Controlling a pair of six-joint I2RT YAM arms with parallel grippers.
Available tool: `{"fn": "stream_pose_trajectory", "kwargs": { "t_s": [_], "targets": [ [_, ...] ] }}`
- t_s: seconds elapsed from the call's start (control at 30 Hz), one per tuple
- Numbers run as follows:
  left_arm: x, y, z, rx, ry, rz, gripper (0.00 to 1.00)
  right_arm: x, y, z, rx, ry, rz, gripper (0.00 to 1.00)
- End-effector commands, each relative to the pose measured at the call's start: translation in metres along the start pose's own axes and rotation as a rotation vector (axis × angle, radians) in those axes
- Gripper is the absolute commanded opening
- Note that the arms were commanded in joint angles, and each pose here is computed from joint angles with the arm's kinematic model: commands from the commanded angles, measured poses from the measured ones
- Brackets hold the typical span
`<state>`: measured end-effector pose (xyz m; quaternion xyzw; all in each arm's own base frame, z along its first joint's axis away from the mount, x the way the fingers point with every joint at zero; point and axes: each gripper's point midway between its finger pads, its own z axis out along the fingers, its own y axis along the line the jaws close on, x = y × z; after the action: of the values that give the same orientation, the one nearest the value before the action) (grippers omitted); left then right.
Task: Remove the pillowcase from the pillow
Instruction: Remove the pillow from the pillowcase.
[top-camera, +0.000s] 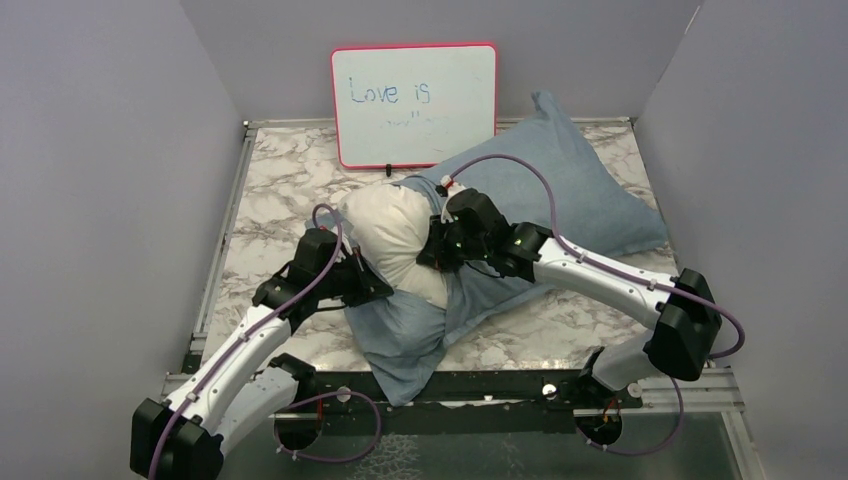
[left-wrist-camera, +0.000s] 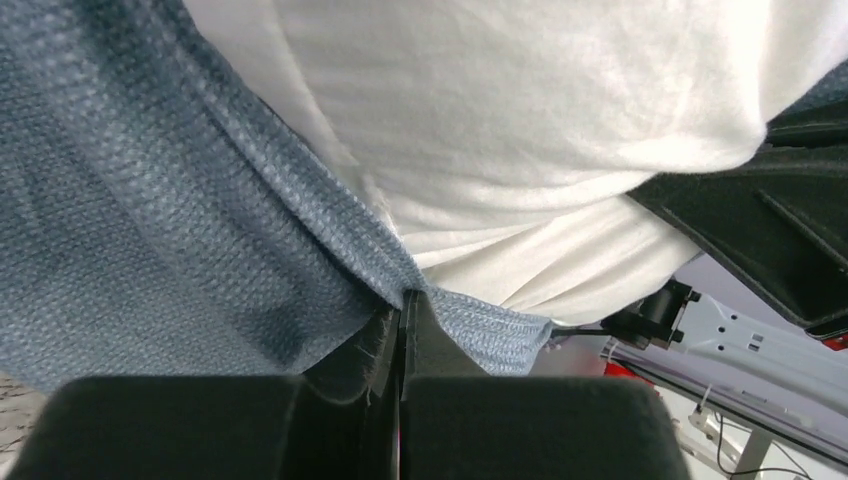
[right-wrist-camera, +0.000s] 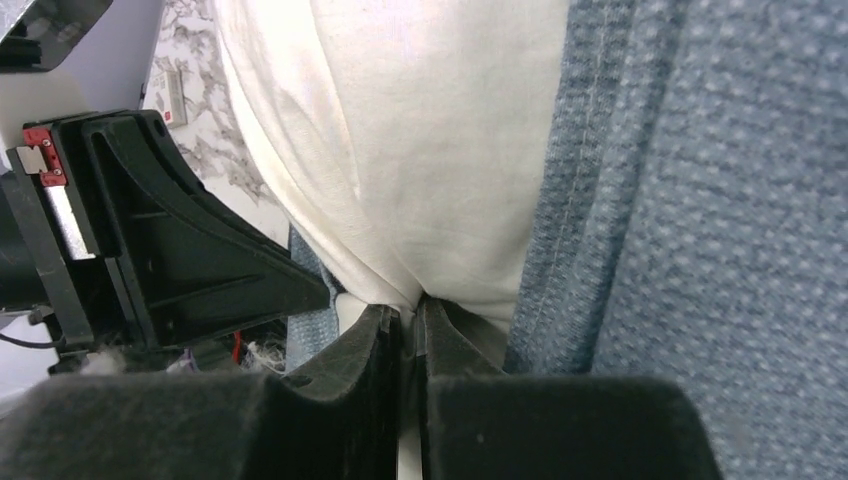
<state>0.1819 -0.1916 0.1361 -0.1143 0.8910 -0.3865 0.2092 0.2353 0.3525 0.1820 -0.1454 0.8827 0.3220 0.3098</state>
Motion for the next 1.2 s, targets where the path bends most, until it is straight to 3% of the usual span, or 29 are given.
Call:
{"fn": "stream_pose_trajectory", "kwargs": {
  "t_s": [0.0,0.4,0.73,0.97,1.17],
  "targets": [
    [0.02,0.011,-0.01,-0.027,0.067,0.045,0.0,-0.033,-0.003,-0.014,0.068,-0.135,0.033,0.01],
    [0.07,0.022,-0.027,0.049,0.231,0.059,0.0,-0.105,0.042,-0.029,-0.052,-0.35,0.079,0.01],
    [0.056,0.028,-0.005,-0.003,0.184,0.035,0.0,-0.047,0.048,-0.009,-0.158,-0.134,-0.002,0.01],
    [0.075,0.03,0.014,-0.063,0.258,0.121,0.0,-0.094,0.079,-0.027,-0.252,-0.293,0.077,0.01],
    [0.091,0.029,0.012,-0.043,0.275,0.133,0.0,-0.154,0.059,-0.044,-0.101,-0.55,0.178,0.01]
  ]
}}
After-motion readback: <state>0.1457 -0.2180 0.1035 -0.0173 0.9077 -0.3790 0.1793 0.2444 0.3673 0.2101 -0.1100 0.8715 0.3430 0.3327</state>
